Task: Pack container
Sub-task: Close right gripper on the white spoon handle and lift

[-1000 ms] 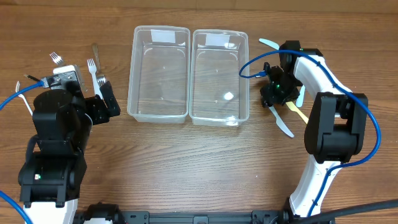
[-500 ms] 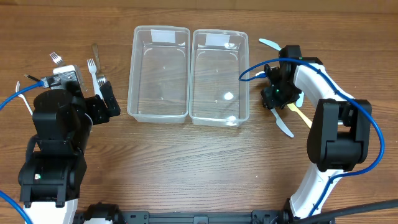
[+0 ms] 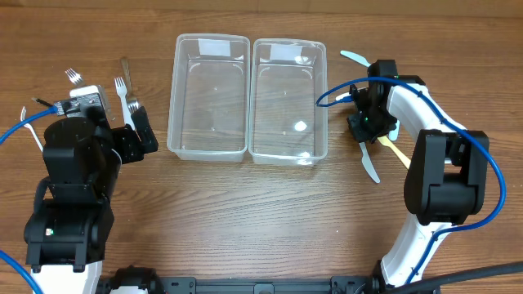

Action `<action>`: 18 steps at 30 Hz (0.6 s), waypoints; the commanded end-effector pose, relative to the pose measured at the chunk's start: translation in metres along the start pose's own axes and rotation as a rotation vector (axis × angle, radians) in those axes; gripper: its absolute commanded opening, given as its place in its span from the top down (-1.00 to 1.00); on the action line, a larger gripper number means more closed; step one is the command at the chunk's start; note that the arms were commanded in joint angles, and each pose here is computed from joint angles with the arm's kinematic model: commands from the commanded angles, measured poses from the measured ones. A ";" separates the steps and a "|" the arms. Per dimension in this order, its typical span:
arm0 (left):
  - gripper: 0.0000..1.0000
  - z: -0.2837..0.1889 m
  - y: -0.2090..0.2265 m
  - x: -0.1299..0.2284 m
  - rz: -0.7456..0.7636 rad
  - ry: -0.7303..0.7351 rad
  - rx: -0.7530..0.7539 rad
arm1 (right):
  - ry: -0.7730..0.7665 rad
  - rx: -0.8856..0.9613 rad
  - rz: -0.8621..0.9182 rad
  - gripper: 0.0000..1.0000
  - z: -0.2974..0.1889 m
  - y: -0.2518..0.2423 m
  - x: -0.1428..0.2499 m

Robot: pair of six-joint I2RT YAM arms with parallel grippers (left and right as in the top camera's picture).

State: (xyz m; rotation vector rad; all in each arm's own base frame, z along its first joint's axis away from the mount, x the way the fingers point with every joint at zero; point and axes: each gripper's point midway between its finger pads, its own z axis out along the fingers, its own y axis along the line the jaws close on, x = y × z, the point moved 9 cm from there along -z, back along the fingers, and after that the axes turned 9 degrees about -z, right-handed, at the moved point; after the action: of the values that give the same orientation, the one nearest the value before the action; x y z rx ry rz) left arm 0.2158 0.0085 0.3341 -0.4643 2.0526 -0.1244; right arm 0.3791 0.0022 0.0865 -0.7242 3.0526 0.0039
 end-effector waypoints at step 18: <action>-1.00 -0.005 -0.001 -0.008 0.017 -0.028 0.003 | 0.136 -0.118 0.011 0.87 0.045 0.015 0.022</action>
State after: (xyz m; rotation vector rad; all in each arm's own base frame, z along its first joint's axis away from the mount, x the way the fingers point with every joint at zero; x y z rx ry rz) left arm 0.2158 0.0085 0.3341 -0.4643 2.0526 -0.1244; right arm 0.3787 0.0008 0.0864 -0.7132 3.0579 0.0049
